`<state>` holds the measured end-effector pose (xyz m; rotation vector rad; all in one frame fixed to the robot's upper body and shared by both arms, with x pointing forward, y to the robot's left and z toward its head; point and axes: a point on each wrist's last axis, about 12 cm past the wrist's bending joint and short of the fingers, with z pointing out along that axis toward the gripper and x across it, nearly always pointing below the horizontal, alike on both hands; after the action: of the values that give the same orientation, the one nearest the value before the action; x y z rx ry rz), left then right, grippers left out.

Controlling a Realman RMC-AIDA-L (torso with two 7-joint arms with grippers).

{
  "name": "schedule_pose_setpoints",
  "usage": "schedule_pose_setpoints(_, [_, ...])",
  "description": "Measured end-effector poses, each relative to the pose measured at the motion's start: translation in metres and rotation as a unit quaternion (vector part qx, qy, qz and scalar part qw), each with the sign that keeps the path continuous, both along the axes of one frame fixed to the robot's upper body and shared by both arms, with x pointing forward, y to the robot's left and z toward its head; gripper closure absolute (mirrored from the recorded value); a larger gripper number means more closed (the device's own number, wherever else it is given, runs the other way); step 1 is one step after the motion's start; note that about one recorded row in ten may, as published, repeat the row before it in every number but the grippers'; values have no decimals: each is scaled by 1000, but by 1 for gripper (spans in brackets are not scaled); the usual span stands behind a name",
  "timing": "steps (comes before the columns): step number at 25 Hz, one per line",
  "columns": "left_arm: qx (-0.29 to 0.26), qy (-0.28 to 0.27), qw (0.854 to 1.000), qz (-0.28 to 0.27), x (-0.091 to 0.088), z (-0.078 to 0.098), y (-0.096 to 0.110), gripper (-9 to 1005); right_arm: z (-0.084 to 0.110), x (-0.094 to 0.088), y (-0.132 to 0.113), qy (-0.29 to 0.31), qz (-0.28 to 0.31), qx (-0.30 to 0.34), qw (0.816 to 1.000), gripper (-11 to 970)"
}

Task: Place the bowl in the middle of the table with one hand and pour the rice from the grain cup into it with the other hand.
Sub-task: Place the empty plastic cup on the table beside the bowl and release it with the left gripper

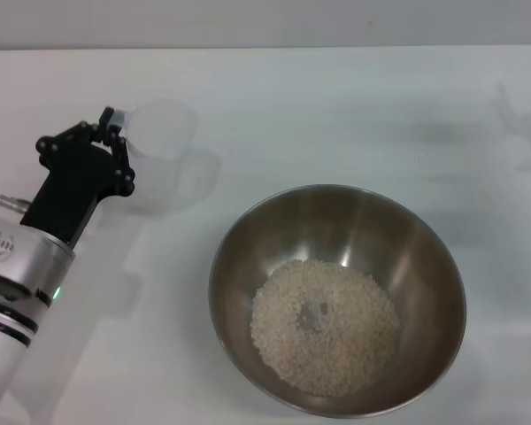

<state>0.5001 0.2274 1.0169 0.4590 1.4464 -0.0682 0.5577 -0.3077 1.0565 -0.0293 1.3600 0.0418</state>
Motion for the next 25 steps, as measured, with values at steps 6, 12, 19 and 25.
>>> schedule_pose_setpoints(6, [-21,45,999,10,3,-8,3,923,1,-1,0,-5,1,1,1000,182])
schedule_pose_setpoints(12, [-17,61,998,11,4,-11,3,920,1,-1,0,-5,1,1,1000,182])
schedule_pose_setpoints(19, [-14,74,997,18,4,-15,5,917,2,-2,1,-11,3,2,1000,182])
schedule_pose_setpoints(25, [-11,83,996,20,4,-17,6,914,1,-3,1,-11,3,2,1000,182])
